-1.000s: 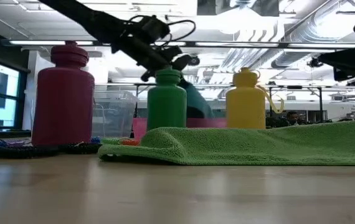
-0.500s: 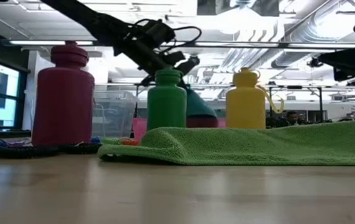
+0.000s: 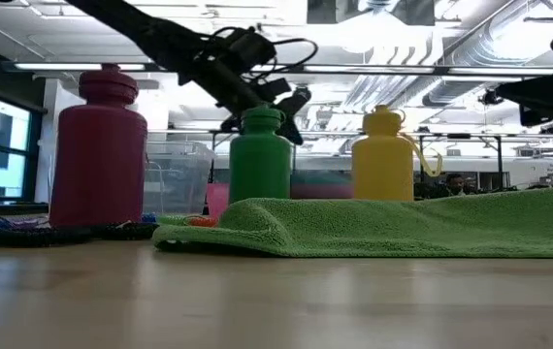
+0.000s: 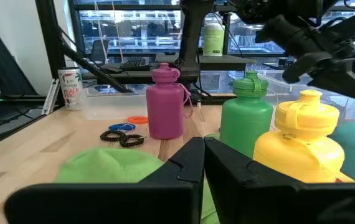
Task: Pick & Place Sports Items
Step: Put the black spring keychain into the bottom transparent bin
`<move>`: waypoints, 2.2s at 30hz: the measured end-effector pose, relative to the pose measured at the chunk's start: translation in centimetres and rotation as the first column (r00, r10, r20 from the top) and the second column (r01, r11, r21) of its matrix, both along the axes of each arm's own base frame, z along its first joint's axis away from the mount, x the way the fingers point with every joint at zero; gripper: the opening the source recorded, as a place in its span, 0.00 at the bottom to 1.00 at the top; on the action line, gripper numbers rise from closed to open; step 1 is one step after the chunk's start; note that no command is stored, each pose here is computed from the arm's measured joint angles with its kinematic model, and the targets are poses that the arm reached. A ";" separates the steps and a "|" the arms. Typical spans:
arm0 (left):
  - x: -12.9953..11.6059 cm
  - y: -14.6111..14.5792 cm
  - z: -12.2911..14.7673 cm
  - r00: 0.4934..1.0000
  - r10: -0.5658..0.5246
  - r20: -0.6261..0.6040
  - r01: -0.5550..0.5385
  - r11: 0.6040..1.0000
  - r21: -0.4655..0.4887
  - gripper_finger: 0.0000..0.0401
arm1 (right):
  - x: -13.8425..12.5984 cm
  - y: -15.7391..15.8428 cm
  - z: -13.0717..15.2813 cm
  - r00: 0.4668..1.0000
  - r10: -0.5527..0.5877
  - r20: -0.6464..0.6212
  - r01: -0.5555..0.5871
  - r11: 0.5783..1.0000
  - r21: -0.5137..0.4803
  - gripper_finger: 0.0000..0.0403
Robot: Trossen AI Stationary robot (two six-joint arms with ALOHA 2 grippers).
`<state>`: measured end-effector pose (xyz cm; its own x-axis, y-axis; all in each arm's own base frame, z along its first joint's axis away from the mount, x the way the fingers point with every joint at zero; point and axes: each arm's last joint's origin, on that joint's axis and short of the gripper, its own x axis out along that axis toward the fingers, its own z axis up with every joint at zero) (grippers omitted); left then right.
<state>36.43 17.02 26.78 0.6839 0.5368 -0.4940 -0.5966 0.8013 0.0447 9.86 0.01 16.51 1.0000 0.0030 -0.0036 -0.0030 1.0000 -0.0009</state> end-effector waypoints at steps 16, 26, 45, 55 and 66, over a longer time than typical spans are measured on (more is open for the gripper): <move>-0.7 -0.9 2.2 0.999 -0.049 0.012 0.048 0.996 0.073 0.60 | 0.0 0.0 0.0 1.000 0.000 0.000 0.000 1.000 0.000 0.00; -2.2 -3.4 6.3 0.989 -0.098 0.113 0.084 0.989 0.122 0.60 | 0.0 0.0 0.0 1.000 0.000 0.000 0.000 1.000 0.000 0.00; -3.9 -10.0 9.6 0.957 -0.246 0.151 0.232 0.967 0.107 0.60 | 0.0 0.0 0.0 1.000 0.000 0.000 0.000 1.000 0.000 0.00; -3.3 -13.8 9.4 0.922 -0.353 0.161 0.347 0.936 0.067 0.60 | 0.0 0.0 0.0 1.000 0.000 0.000 0.000 1.000 0.000 0.00; -4.8 -16.7 9.1 0.833 -0.546 0.087 0.552 0.831 -0.067 0.60 | 0.0 0.0 0.0 1.000 0.000 0.000 0.000 1.000 0.000 0.00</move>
<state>31.67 0.33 35.83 0.8837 0.0217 -0.4676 -0.0567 0.9965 -0.0609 9.85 0.01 16.51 1.0000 0.0027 -0.0035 -0.0027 1.0000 -0.0009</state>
